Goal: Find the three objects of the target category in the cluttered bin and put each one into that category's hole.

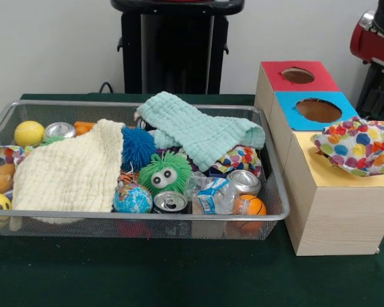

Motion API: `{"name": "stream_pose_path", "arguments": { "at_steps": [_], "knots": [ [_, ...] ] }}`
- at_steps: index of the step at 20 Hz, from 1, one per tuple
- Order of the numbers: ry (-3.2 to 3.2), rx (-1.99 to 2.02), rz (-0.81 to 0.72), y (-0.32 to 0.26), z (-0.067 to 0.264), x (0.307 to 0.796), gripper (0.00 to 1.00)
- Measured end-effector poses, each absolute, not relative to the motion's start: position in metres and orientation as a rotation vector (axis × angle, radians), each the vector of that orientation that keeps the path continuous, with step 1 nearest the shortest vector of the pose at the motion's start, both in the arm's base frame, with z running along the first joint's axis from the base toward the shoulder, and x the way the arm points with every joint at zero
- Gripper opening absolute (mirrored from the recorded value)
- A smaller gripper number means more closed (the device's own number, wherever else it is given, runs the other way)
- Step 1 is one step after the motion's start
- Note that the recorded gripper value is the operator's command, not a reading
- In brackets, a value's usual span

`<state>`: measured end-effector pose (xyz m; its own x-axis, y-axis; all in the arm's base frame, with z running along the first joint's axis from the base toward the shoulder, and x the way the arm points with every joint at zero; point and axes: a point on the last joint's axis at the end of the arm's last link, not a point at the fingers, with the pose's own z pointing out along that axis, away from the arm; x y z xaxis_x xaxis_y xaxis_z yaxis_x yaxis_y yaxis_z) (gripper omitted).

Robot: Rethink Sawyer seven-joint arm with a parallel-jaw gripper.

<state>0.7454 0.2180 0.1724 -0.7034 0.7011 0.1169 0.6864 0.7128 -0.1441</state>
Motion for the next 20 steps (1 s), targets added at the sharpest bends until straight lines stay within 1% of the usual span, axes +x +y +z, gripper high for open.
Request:
{"name": "stream_pose_path", "arguments": {
  "at_steps": [7, 11, 12, 20],
  "knots": [
    [-2.782, -1.149, 0.107, 0.214, 0.162, 0.744, 0.00],
    [-2.829, -1.187, 0.076, 0.205, 0.143, 0.743, 0.00],
    [-2.856, -1.204, 0.060, 0.200, 0.132, 0.743, 0.00],
    [-2.876, -1.202, 0.079, 0.194, 0.101, 0.731, 0.00]
  ]
}}
